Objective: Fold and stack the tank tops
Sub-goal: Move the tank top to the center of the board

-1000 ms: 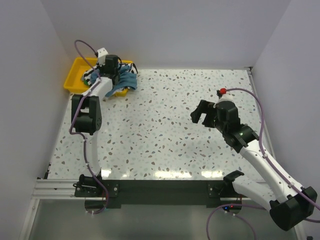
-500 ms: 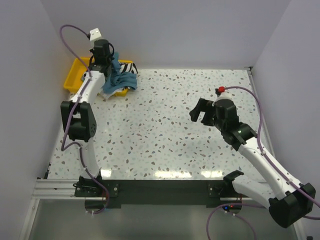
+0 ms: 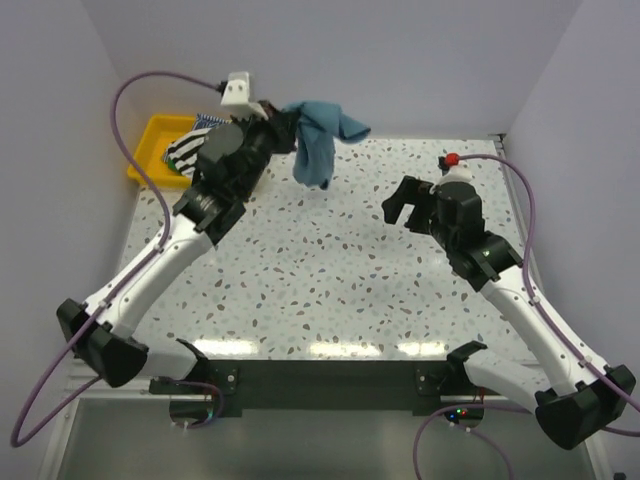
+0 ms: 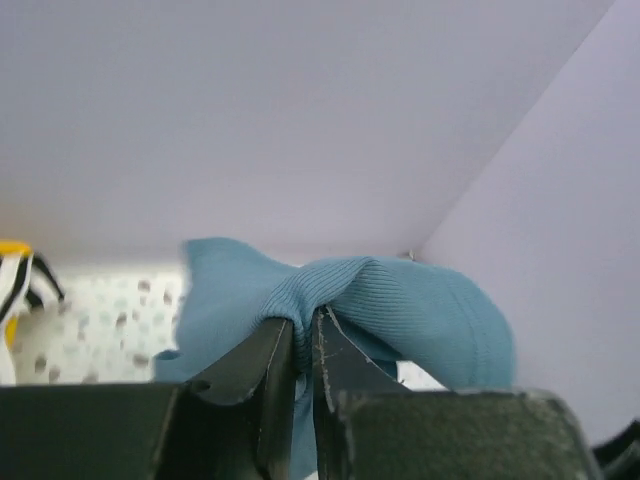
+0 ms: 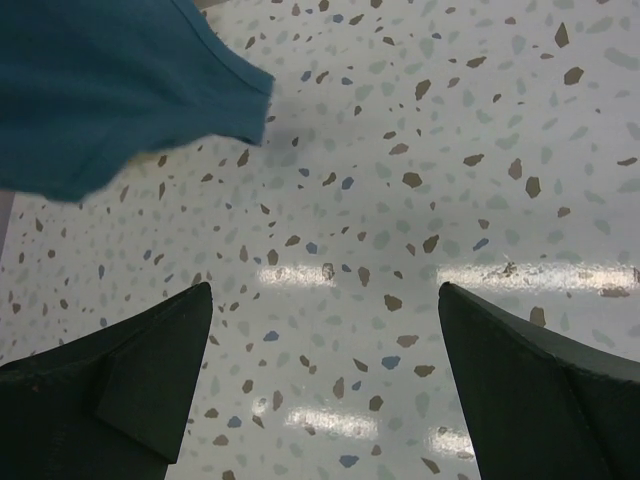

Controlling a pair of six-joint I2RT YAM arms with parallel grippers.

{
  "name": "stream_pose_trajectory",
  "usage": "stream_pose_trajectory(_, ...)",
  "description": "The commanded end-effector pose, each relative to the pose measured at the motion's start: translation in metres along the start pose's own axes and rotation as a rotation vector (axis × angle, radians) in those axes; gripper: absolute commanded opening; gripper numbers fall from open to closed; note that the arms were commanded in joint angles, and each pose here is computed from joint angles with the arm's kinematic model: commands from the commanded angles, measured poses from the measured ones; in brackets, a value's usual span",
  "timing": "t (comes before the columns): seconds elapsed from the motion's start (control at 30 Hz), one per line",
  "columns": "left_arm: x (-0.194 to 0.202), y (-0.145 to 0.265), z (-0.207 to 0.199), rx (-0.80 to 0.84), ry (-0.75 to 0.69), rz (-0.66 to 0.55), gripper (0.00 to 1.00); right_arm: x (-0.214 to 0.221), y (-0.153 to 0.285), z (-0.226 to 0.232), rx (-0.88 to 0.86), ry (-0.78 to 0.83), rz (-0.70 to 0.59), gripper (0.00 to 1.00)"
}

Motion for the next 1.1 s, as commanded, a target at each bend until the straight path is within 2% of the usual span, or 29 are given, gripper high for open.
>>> stream_pose_trajectory(0.0,0.066,0.032,0.022,-0.006,0.149,0.121,0.15,-0.011,0.008,-0.009,0.062,0.011,-0.042,0.98)
stream_pose_trajectory(0.03,0.088,0.042,0.026,-0.016,0.205,0.170,0.28,-0.009,0.008,-0.015,0.086,0.016,-0.039,0.98)
stream_pose_trajectory(0.07,0.132,0.063,0.037,-0.013,0.200,0.268,0.38,-0.002,0.007,-0.019,0.099,0.021,-0.025,0.98)
stream_pose_trajectory(0.13,0.183,0.090,0.059,-0.079,0.212,0.388,0.49,0.007,0.004,-0.025,0.113,0.024,-0.006,0.98)
stream_pose_trajectory(0.2,0.210,0.109,0.068,-0.087,0.213,0.460,0.54,0.023,-0.001,-0.032,0.125,0.025,0.034,0.98)
stream_pose_trajectory(0.23,0.228,0.121,0.075,-0.101,0.203,0.507,0.54,0.031,-0.004,-0.034,0.123,0.022,0.058,0.98)
stream_pose_trajectory(0.43,0.263,0.156,0.089,-0.151,0.202,0.655,0.53,0.091,-0.023,-0.040,0.095,-0.031,0.204,0.90)
stream_pose_trajectory(0.6,0.288,0.171,0.074,-0.029,0.214,0.776,0.49,0.139,-0.035,-0.034,0.085,-0.060,0.309,0.85)
stream_pose_trajectory(0.73,0.299,0.183,0.065,0.016,0.163,0.865,0.48,0.158,-0.038,-0.033,0.107,-0.041,0.320,0.82)
stream_pose_trajectory(0.93,0.324,0.200,0.045,0.087,0.076,0.969,0.61,0.180,-0.051,-0.058,0.223,-0.038,0.328,0.81)
stream_pose_trajectory(1.07,0.340,0.205,0.040,0.068,0.006,1.030,0.65,0.184,-0.061,-0.064,0.271,-0.031,0.330,0.80)
Point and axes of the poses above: each gripper's point midway between its finger pads, its own y axis back along the fingers, its own z axis along the line the jaws close on, x = y × z, the point moved 2 cm from there along y, back along the fingers, and after that the axes turned 3 degrees about -y, right-handed, at the moved point
